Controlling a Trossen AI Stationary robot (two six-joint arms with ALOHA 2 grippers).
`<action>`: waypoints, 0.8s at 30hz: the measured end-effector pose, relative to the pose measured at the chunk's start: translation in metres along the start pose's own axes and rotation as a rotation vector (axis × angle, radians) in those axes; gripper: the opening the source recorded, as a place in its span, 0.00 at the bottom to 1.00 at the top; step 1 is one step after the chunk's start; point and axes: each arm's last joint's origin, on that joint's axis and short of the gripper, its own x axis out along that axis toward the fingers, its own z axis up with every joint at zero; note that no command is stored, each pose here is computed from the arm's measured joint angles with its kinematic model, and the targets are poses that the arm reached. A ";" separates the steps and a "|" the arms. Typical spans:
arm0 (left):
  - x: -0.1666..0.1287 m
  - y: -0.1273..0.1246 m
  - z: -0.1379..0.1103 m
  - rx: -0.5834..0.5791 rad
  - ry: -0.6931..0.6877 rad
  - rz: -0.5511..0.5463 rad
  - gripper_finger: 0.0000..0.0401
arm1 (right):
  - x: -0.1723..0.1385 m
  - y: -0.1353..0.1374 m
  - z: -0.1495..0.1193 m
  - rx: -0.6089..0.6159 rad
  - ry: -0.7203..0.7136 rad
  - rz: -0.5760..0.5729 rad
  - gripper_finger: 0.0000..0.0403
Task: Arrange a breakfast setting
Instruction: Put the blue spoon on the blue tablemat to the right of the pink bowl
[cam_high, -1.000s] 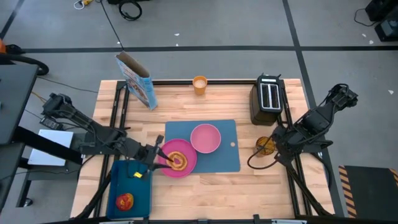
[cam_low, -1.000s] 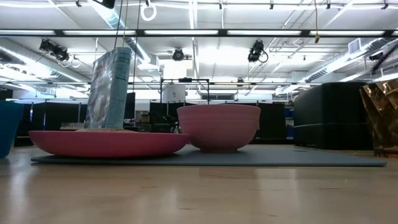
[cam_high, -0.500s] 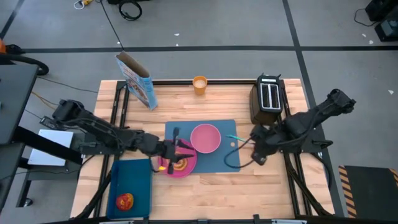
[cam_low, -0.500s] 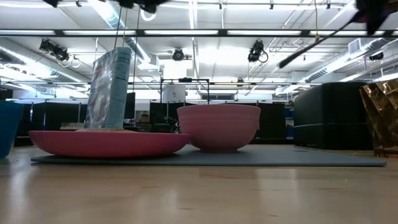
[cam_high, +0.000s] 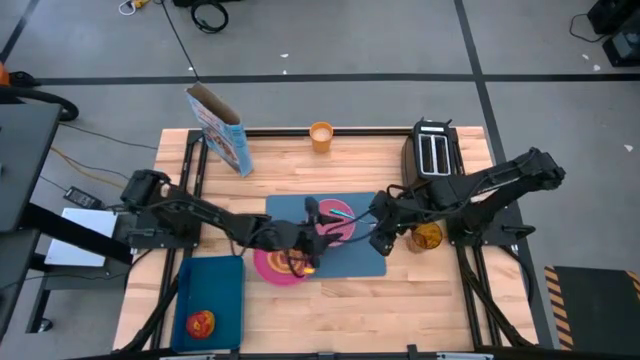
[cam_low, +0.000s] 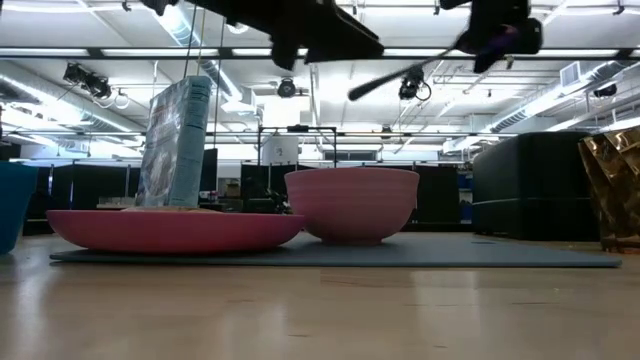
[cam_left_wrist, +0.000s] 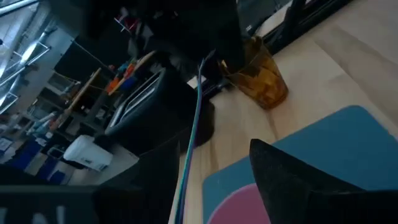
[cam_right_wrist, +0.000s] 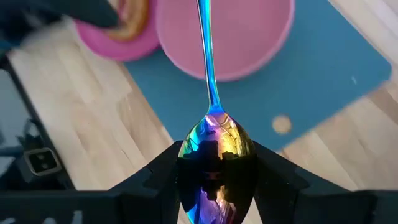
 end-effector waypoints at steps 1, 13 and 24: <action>0.004 0.001 0.000 0.001 0.010 0.010 0.49 | 0.000 0.000 0.002 -0.003 -0.008 0.012 0.41; 0.046 0.007 0.006 0.100 0.047 0.079 0.43 | 0.008 -0.005 0.017 0.016 -0.047 0.009 0.41; 0.052 0.008 0.005 0.114 0.060 0.088 0.37 | 0.010 -0.010 0.024 0.040 -0.076 -0.019 0.41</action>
